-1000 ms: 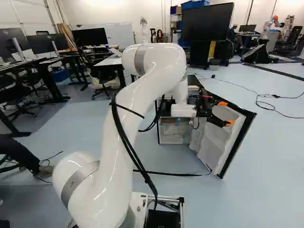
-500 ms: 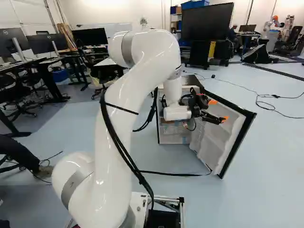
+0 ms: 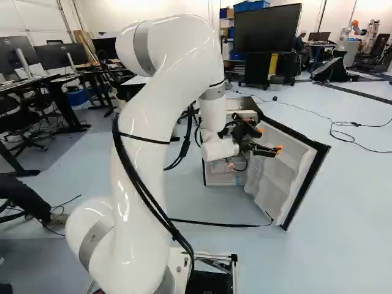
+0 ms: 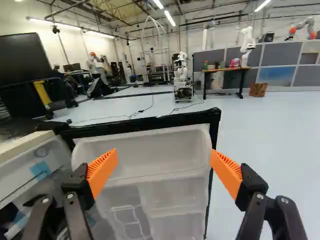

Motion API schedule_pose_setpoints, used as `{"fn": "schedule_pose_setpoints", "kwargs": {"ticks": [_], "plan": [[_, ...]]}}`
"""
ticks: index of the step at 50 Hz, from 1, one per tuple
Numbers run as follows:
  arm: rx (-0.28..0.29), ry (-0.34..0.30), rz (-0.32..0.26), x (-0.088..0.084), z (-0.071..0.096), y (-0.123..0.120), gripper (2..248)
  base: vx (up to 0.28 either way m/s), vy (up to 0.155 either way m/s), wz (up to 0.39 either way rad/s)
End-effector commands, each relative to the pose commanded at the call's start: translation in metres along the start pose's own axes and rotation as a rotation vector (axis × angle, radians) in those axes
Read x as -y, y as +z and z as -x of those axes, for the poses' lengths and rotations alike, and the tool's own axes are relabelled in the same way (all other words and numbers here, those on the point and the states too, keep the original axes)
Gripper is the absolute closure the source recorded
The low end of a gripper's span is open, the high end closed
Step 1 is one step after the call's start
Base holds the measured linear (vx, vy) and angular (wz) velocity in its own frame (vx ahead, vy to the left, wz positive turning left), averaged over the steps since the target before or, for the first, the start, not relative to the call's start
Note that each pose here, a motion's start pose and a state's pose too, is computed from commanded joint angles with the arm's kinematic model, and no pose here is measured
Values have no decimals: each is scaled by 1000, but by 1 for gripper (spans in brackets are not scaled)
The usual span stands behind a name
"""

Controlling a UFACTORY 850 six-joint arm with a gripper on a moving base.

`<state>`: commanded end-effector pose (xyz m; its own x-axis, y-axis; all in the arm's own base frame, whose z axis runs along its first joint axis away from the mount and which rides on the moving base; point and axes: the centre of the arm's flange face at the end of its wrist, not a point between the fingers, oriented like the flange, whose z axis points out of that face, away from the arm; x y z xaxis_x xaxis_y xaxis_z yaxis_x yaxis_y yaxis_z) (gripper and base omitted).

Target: Open the fridge door

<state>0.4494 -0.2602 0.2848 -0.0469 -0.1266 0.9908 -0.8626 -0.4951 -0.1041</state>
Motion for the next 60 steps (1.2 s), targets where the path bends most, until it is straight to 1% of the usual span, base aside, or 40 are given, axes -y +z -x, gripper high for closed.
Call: {"fn": "schedule_pose_setpoints", "kwargs": {"ticks": [9, 12, 38, 46, 60], "plan": [[22, -27, -77, -1, -1, -16, 3, 0, 0, 0], [25, -32, -93, -1, -2, -19, 3, 0, 0, 0], [36, -37, -129, 3, -6, -28, 3, 0, 0, 0], [44, -39, -153, 6, -10, -35, 3, 0, 0, 0], [65, -46, -215, 13, -19, -55, 3, 0, 0, 0]]}}
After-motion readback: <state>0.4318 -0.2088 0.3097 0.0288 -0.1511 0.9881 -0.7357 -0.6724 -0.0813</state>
